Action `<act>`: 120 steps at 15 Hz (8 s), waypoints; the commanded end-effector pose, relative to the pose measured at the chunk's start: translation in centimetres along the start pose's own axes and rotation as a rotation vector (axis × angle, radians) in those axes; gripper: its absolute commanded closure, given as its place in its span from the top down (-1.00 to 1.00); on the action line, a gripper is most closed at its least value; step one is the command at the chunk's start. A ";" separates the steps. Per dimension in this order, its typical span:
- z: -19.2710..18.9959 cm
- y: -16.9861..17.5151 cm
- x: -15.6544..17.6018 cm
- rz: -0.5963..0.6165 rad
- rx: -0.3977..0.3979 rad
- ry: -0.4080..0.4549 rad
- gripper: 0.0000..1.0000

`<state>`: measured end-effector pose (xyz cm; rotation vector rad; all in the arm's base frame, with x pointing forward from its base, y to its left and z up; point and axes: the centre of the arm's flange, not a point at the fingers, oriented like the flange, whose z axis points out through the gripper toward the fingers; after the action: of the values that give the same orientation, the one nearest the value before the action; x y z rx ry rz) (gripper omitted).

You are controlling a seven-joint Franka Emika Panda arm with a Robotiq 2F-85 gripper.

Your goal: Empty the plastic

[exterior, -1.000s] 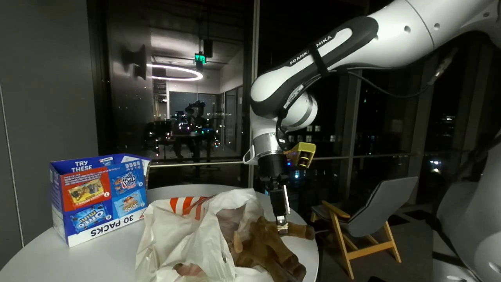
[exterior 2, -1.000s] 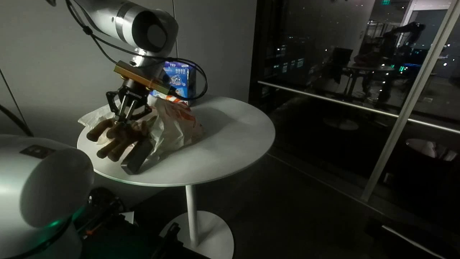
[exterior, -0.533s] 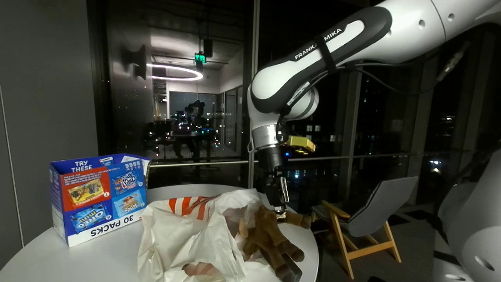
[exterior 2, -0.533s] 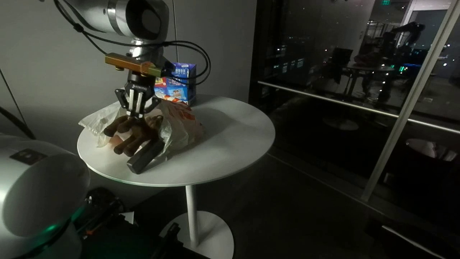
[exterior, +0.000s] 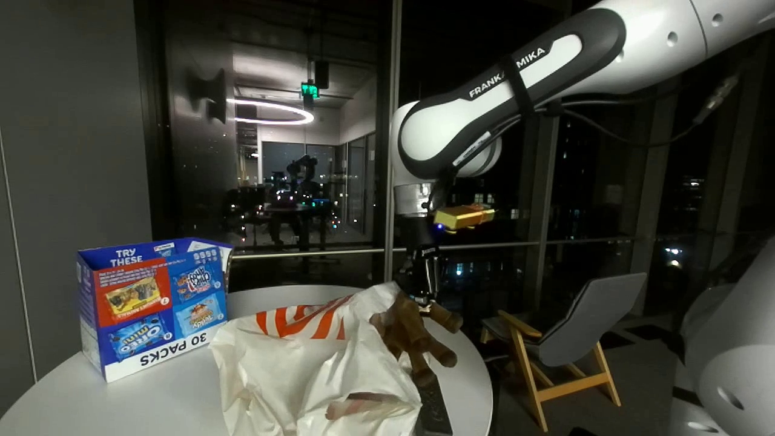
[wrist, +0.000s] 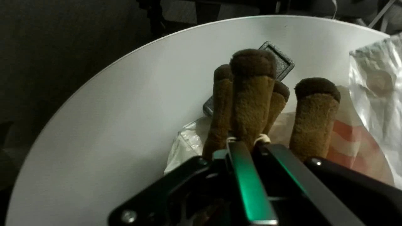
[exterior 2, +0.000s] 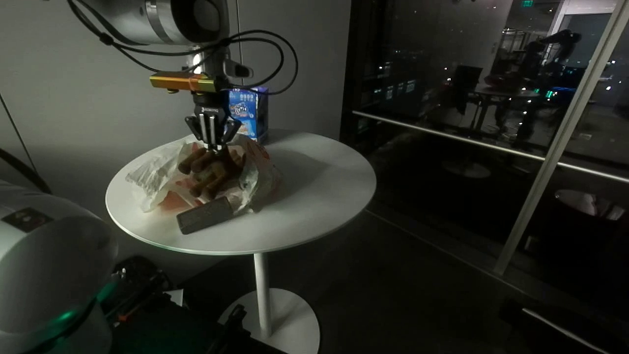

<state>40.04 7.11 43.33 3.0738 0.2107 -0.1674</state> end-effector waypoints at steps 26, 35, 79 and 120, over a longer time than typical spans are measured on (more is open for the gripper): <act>6.2 0.3 3.1 0.339 -0.325 0.100 1.00; 7.8 -3.2 5.1 0.052 -0.057 0.362 1.00; 14.1 -8.8 16.5 -0.762 -0.502 0.385 0.48; 1.5 -3.1 7.2 -0.759 -0.180 -0.360 -0.79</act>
<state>45.17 10.41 40.93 2.5515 1.0700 -0.6847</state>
